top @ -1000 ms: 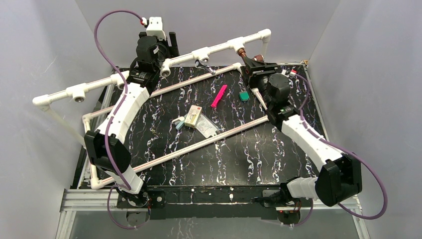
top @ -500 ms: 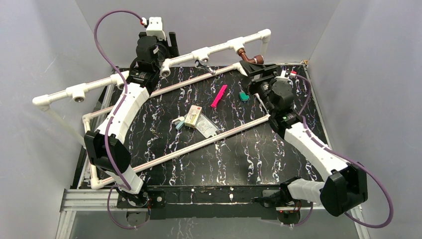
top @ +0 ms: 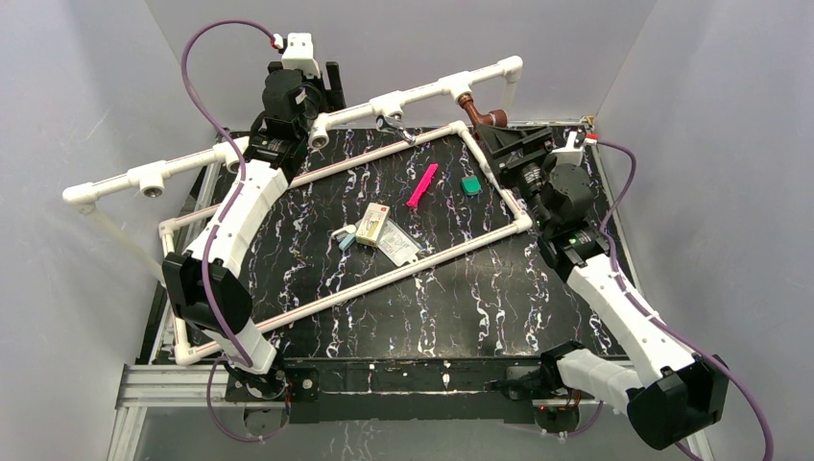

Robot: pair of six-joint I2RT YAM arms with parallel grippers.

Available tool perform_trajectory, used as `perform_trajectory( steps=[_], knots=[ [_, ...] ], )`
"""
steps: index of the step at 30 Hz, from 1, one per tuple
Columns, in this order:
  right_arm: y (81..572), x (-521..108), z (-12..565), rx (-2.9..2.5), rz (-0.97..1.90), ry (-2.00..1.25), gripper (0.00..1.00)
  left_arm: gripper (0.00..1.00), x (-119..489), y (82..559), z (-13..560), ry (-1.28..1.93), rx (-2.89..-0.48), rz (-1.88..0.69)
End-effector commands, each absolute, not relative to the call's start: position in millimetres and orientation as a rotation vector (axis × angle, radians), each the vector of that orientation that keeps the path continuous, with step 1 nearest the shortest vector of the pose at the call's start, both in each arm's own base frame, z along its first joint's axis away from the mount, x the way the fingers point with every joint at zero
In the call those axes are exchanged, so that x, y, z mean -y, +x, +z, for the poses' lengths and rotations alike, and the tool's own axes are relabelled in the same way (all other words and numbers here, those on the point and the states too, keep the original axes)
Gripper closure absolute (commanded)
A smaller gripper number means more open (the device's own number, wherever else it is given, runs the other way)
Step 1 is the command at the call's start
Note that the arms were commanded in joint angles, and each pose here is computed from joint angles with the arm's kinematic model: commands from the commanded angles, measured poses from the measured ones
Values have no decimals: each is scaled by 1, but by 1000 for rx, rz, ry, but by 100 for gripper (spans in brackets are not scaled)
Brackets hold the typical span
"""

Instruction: Install the water faucets

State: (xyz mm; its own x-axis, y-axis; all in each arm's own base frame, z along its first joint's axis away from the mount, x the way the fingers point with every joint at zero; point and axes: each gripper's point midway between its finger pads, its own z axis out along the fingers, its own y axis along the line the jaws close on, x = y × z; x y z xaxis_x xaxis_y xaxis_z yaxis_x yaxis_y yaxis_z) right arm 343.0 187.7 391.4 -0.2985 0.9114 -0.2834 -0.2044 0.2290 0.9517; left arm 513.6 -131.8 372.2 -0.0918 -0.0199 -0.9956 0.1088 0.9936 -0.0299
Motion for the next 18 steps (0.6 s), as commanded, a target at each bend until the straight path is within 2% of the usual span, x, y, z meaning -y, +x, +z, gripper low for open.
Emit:
perform_trajectory(
  steps=[1, 9, 18],
  knots=[
    [338, -174, 387, -1489, 1134, 589, 16, 25, 140, 491, 270, 181, -1979, -81],
    [330, -157, 386, -1520, 874, 341, 15, 25, 140, 491, 269, 181, -1980, -76],
    [322, -158, 406, -1393, 454, -319, 9, 24, 139, 491, 271, 182, -1979, -74]
  ],
)
